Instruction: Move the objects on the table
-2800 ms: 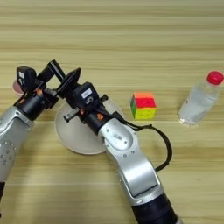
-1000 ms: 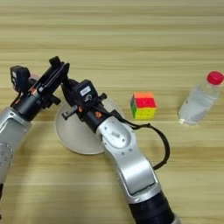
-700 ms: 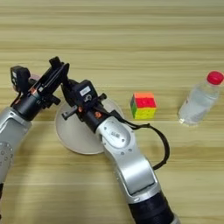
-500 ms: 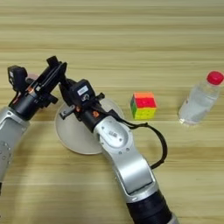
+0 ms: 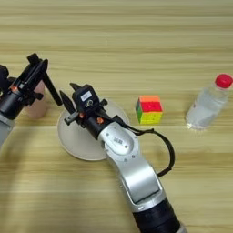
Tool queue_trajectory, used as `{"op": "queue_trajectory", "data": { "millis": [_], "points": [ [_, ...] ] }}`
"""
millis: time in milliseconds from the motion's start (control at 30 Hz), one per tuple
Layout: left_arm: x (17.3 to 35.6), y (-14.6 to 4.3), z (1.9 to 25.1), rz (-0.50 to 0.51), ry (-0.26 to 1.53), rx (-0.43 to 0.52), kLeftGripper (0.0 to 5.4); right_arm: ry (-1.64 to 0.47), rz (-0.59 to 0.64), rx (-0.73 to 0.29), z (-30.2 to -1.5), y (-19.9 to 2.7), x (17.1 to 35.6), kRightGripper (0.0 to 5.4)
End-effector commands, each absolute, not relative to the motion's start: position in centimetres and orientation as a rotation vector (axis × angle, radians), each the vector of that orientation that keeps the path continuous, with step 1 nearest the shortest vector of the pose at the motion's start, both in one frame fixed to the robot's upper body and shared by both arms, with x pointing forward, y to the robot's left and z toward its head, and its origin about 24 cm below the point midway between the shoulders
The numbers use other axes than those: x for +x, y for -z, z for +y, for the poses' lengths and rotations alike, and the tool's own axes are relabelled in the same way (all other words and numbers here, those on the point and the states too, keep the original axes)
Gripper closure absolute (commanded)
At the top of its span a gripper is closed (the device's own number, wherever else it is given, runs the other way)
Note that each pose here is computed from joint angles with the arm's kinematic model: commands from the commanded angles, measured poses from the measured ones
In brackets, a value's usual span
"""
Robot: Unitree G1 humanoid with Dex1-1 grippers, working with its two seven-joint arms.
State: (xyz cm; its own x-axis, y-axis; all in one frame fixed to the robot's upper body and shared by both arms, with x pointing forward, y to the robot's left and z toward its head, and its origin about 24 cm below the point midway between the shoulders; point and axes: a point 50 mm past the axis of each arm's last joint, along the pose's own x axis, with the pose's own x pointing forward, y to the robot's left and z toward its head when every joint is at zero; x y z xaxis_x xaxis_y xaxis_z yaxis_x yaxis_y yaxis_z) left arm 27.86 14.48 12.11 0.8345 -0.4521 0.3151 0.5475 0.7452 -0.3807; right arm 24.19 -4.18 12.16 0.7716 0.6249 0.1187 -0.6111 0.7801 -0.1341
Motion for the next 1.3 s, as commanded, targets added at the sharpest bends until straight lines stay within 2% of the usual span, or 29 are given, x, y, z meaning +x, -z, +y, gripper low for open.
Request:
{"op": "queue_trajectory", "data": {
  "millis": [33,533,833,1067,1300],
  "points": [
    [28.1,-12.2,14.2,-0.208,0.555,-0.476,4.42,-0.671,-0.171,-0.089,-4.2,-12.4,24.2,3.27],
    [27.6,-13.0,14.4,-0.224,0.569,-0.469,4.43,-0.645,-0.171,-0.074,-4.7,-12.5,24.6,1.65],
    [26.8,-12.6,15.0,-0.149,0.583,-0.411,4.43,-0.607,-0.17,-0.059,-5.4,-12.6,25.0,0.7],
    [25.8,-13.3,17.2,-0.187,0.531,-0.423,4.43,-0.583,-0.167,-0.047,-6.0,-12.6,25.3,0.0],
    [25.1,-13.5,20.1,-0.189,0.449,-0.4,4.43,-0.568,-0.168,-0.039,-6.3,-12.7,25.6,0.0]
  ]
}}
